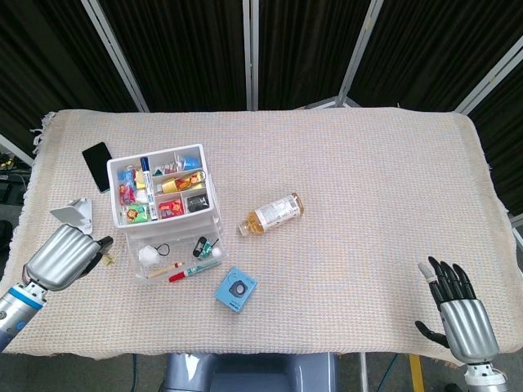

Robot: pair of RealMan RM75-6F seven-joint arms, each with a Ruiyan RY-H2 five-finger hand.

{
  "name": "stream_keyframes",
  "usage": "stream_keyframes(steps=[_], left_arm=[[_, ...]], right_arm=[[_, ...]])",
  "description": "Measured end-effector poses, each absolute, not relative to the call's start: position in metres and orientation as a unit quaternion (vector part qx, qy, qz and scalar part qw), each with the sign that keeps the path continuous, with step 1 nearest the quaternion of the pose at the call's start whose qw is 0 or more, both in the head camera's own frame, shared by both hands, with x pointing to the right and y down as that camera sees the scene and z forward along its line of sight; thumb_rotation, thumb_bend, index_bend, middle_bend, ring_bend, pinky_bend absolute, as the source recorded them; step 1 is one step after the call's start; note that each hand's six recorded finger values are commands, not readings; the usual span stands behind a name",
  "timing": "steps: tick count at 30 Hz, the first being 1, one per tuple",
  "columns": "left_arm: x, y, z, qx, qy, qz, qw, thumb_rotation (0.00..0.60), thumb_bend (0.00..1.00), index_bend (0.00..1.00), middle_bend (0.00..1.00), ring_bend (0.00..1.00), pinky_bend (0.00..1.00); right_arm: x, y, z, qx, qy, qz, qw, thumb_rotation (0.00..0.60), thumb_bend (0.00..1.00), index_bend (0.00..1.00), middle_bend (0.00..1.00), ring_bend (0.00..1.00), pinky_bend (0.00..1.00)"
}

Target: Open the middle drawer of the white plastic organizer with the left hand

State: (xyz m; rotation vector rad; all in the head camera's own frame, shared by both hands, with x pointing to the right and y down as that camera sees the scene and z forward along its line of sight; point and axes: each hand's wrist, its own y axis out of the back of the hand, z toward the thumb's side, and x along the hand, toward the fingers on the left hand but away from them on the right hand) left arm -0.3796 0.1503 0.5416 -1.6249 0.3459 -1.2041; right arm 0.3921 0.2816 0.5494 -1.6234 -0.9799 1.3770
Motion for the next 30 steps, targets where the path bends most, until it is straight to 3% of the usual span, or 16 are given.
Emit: stream_keyframes(steps=[6, 10, 13, 16, 21, 23, 26, 30], left_arm=[[-0.394, 0.161, 0.561, -0.685, 0.143, -0.512, 0.499, 0.600, 0.32, 0.42, 0.98, 0.94, 0.80], [-0.401, 0.166, 0.573, -0.687, 0.146, -0.519, 0.487, 0.600, 0.28, 0.38, 0.97, 0.93, 0.79], [-0.405, 0.167, 0.577, -0.687, 0.160, -0.522, 0.480, 0.600, 0.21, 0.35, 0.91, 0.88, 0.71], [-0.407, 0.166, 0.573, -0.682, 0.187, -0.518, 0.481, 0.600, 0.18, 0.29, 0.70, 0.73, 0.56], [-0.409, 0.174, 0.560, -0.667, 0.260, -0.500, 0.488, 0.600, 0.14, 0.04, 0.22, 0.32, 0.22], [-0.409, 0.184, 0.556, -0.662, 0.288, -0.494, 0.485, 0.600, 0.13, 0.01, 0.08, 0.18, 0.12], [-0.407, 0.205, 0.553, -0.659, 0.326, -0.489, 0.470, 0.600, 0.11, 0.00, 0.00, 0.02, 0.01], [-0.401, 0.225, 0.548, -0.658, 0.352, -0.494, 0.446, 0.600, 0.09, 0.00, 0.00, 0.00, 0.00]], right_arm=[[0.392, 0.282, 0.551, -0.639, -0.382, 0.544, 0.388, 0.600, 0.02, 0.00, 0.00, 0.00, 0.00], [0.392, 0.282, 0.552, -0.638, -0.382, 0.546, 0.387, 0.600, 0.02, 0.00, 0.00, 0.00, 0.00], [0.392, 0.282, 0.552, -0.638, -0.381, 0.547, 0.386, 0.600, 0.02, 0.00, 0.00, 0.00, 0.00], [0.393, 0.281, 0.552, -0.638, -0.383, 0.546, 0.386, 0.600, 0.02, 0.00, 0.00, 0.00, 0.00], [0.395, 0.280, 0.550, -0.636, -0.388, 0.545, 0.385, 0.600, 0.02, 0.00, 0.00, 0.00, 0.00], [0.396, 0.279, 0.549, -0.635, -0.389, 0.545, 0.385, 0.600, 0.02, 0.00, 0.00, 0.00, 0.00], [0.396, 0.278, 0.548, -0.634, -0.392, 0.544, 0.386, 0.600, 0.02, 0.00, 0.00, 0.00, 0.00], [0.397, 0.276, 0.545, -0.633, -0.398, 0.539, 0.388, 0.600, 0.02, 0.00, 0.00, 0.00, 0.00]])
